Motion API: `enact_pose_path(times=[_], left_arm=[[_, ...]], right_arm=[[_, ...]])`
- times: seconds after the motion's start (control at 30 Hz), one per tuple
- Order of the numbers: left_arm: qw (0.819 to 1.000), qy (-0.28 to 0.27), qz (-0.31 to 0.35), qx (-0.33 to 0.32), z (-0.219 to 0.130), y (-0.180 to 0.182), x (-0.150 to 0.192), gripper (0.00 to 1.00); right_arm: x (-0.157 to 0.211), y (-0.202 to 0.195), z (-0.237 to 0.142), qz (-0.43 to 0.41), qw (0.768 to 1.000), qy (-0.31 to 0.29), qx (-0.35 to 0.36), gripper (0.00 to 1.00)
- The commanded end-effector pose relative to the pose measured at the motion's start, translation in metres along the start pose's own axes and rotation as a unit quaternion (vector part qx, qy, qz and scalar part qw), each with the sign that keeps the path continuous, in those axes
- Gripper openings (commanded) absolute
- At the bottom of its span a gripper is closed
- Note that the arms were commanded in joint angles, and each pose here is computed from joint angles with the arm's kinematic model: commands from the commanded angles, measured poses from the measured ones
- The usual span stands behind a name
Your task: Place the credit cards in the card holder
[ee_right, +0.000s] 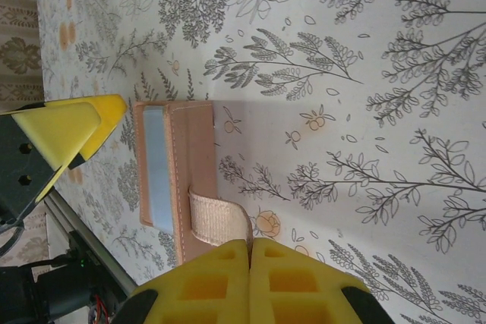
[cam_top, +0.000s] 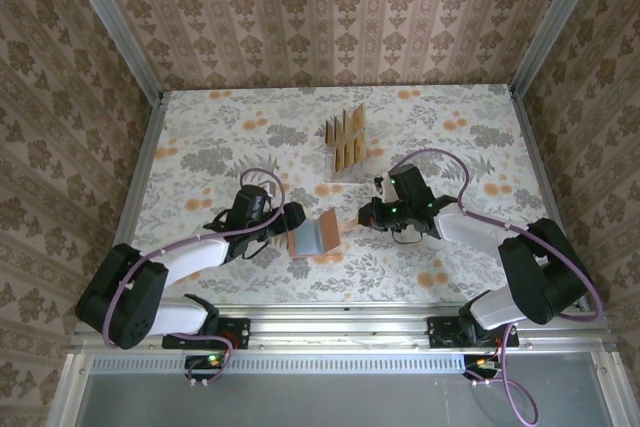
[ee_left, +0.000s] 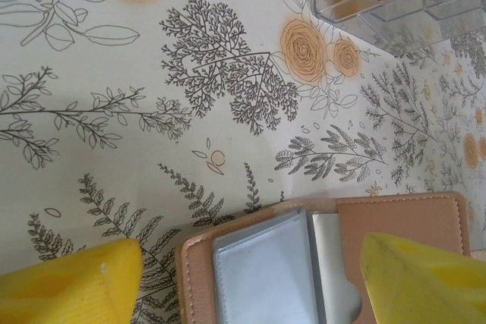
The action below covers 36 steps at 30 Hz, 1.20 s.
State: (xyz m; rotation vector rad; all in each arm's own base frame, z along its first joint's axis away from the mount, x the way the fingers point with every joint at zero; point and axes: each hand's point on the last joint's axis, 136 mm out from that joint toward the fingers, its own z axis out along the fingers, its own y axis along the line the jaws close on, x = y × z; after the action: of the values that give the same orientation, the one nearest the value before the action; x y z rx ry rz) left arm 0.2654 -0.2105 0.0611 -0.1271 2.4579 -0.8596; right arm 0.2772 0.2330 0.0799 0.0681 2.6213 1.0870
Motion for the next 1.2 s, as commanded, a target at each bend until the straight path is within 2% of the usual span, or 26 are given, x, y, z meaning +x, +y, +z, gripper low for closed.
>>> enact_pose_path(times=[0.0,0.37,0.47,0.63,0.83,1.07,1.1,1.17], left_arm=[[1.0,0.013,0.012,-0.017,-0.001,0.009,0.01,0.77],[0.999,0.035,0.009,-0.009,0.012,0.008,0.02,0.77],[0.999,0.04,0.008,0.0,0.017,0.004,0.022,0.72],[0.999,0.037,0.001,0.015,0.023,-0.001,0.019,0.59],[0.999,0.03,0.002,0.03,0.032,-0.015,0.006,0.36],[0.999,0.016,0.024,0.031,0.035,-0.03,-0.022,0.02],[0.999,0.014,0.029,0.031,0.035,-0.033,-0.027,0.0],[0.999,0.015,0.041,0.028,0.034,-0.038,-0.033,0.0]], right_arm=[[-0.007,0.001,-0.004,-0.002,1.0,-0.02,-0.002,0.0],[-0.005,-0.006,-0.001,0.004,1.0,-0.02,0.002,0.0],[-0.004,-0.007,0.001,0.006,1.0,-0.019,0.002,0.0],[-0.004,-0.013,0.003,0.011,1.0,-0.021,0.006,0.0],[-0.011,-0.021,0.009,0.022,0.999,-0.026,0.012,0.0],[-0.026,-0.033,0.018,0.041,0.998,-0.032,0.028,0.0],[-0.028,-0.035,0.018,0.043,0.998,-0.031,0.031,0.01],[-0.03,-0.036,0.018,0.047,0.998,-0.031,0.034,0.12]])
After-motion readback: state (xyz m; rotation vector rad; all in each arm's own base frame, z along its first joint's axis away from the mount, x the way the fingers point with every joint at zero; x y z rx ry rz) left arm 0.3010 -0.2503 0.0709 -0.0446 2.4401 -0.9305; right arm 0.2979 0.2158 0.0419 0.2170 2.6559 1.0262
